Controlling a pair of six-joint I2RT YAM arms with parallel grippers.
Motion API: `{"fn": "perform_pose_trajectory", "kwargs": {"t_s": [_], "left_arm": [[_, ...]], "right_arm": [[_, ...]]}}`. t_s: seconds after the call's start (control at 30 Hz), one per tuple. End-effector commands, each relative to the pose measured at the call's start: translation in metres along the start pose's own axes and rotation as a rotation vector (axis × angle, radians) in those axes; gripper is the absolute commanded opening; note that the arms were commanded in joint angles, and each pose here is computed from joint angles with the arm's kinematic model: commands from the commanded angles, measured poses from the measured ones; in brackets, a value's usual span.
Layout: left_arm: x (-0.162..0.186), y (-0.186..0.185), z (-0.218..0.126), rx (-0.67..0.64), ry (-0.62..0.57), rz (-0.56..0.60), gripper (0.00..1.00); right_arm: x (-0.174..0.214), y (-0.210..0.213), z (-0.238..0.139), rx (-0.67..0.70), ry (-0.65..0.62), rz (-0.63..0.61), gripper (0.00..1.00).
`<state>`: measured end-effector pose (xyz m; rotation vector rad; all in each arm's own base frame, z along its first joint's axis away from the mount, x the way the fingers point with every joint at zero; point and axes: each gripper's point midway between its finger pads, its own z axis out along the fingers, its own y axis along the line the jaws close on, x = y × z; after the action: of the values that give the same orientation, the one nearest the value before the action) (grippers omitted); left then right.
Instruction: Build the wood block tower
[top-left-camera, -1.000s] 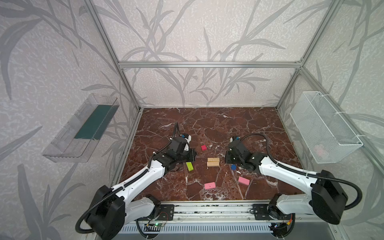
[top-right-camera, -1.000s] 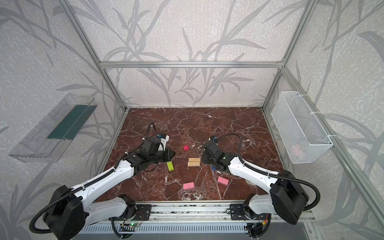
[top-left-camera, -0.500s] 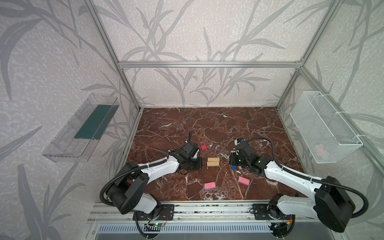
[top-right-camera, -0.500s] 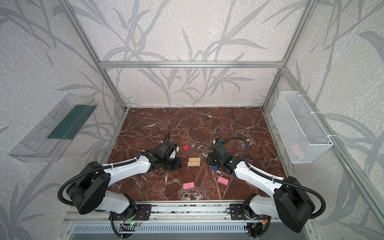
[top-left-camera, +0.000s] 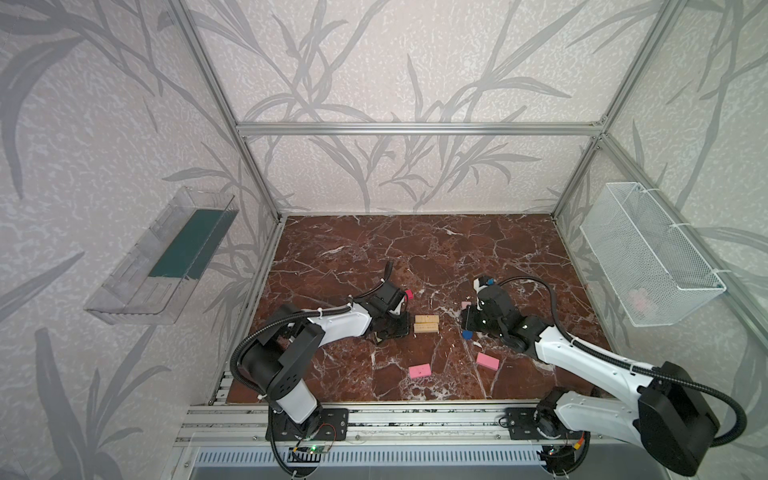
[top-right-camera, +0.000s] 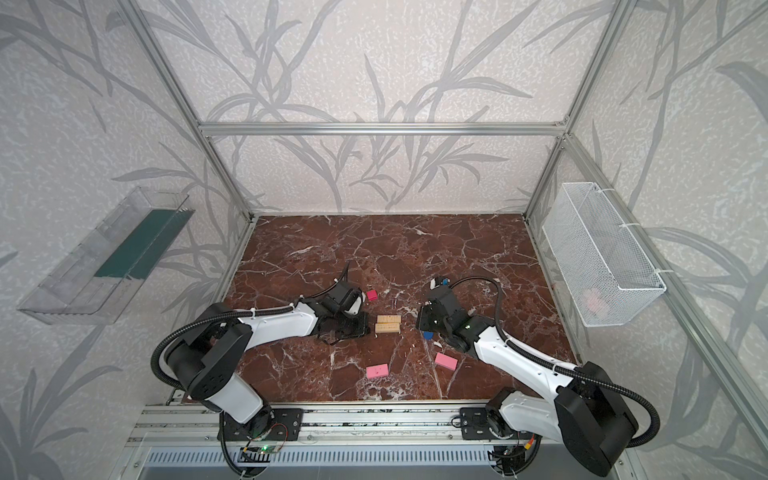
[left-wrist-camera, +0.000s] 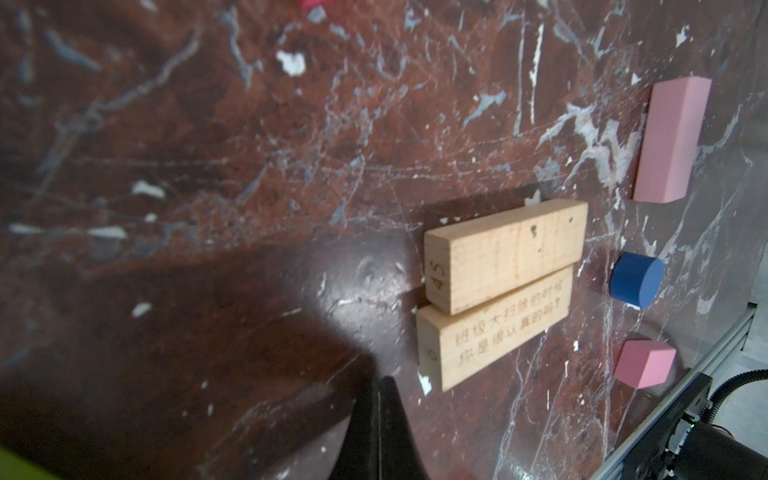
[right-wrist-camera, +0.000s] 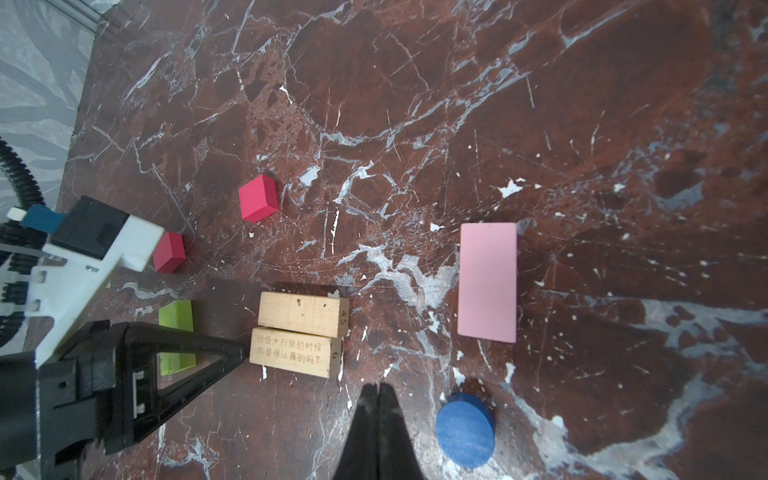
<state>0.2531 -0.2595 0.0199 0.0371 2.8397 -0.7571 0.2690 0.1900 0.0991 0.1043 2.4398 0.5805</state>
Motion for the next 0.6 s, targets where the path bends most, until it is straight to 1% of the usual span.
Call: {"fn": "perform_pose_trajectory", "kwargs": {"t_s": [0.0, 0.57], "left_arm": [[-0.0077, -0.0068, 0.0031, 0.011, -0.016, -0.009, 0.00], [-0.0079, -0.0117, 0.0117, 0.041, -0.001, -0.021, 0.00]], "right_arm": [[-0.0041, 0.0011, -0.0030, -0.015, -0.022, 0.000, 0.00], [-0.0023, -0.0003, 0.0012, -0.018, -0.013, 0.012, 0.00]]}}
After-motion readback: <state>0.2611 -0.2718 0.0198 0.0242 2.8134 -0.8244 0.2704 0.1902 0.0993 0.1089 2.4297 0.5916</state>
